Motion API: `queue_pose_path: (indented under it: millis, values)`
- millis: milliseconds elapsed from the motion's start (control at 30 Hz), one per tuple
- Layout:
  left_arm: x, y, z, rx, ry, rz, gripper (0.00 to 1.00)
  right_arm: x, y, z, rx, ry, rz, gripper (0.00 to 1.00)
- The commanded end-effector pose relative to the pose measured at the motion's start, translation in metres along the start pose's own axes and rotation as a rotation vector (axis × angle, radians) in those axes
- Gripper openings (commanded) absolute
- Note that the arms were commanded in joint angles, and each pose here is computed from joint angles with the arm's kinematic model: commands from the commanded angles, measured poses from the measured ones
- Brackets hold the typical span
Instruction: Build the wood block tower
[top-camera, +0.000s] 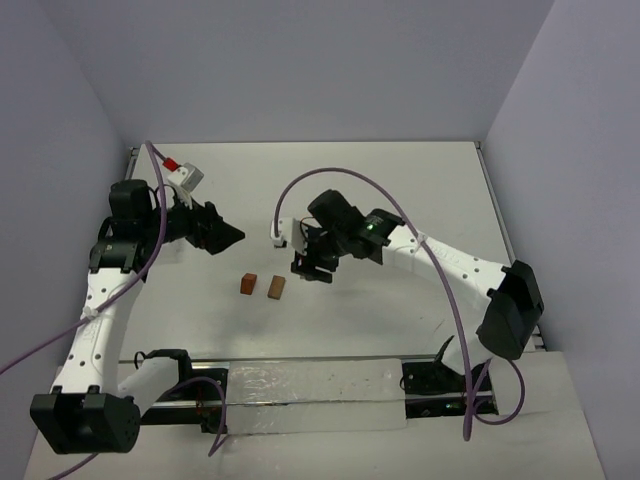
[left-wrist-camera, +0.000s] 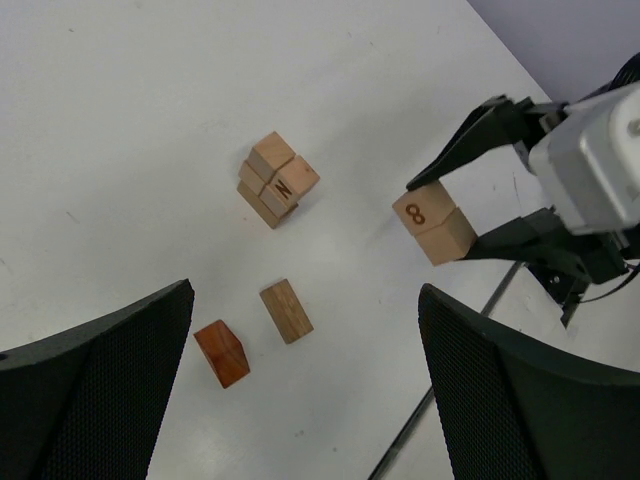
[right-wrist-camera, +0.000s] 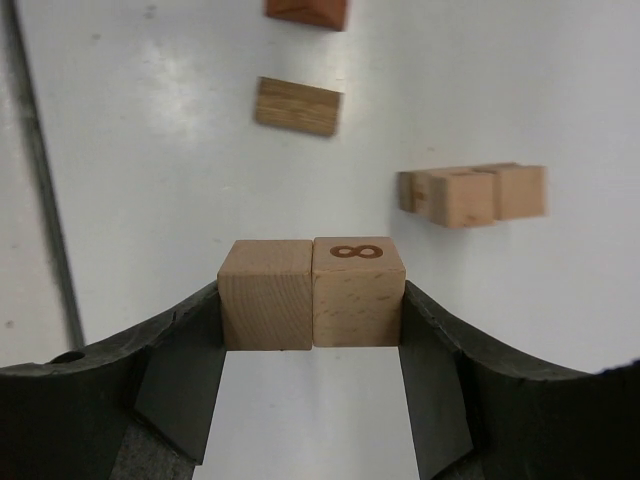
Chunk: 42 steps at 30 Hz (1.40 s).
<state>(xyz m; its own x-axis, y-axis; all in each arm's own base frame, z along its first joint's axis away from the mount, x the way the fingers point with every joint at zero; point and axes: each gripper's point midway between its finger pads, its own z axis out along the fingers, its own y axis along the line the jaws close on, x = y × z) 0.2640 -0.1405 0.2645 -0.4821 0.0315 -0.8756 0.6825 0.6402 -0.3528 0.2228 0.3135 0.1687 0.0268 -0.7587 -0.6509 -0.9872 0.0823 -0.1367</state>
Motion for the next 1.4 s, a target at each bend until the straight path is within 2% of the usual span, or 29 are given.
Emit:
queue_pose_path:
  millis: [0, 167, 433, 900, 1367]
  values:
    - [-0.018, 0.012, 0.0, -0.006, 0.014, 0.014, 0.99, 0.0, -0.037, -0.013, 0.038, 0.032, -0.012, 0.42]
    - [-0.025, 0.016, 0.006, 0.022, 0.012, -0.011, 0.99, 0.002, -0.074, -0.008, 0.056, 0.062, -0.016, 0.42]
    - [-0.028, 0.036, 0.002, 0.022, 0.0, -0.075, 0.99, -0.001, -0.104, 0.013, 0.015, 0.076, -0.037, 0.41]
    - [-0.028, 0.036, 0.003, 0.047, 0.0, -0.091, 0.99, 0.007, -0.112, 0.034, -0.07, 0.116, -0.048, 0.41]
    - [-0.027, 0.04, 0.005, 0.051, 0.003, -0.1, 0.99, 0.005, -0.124, 0.046, -0.066, 0.128, -0.037, 0.42]
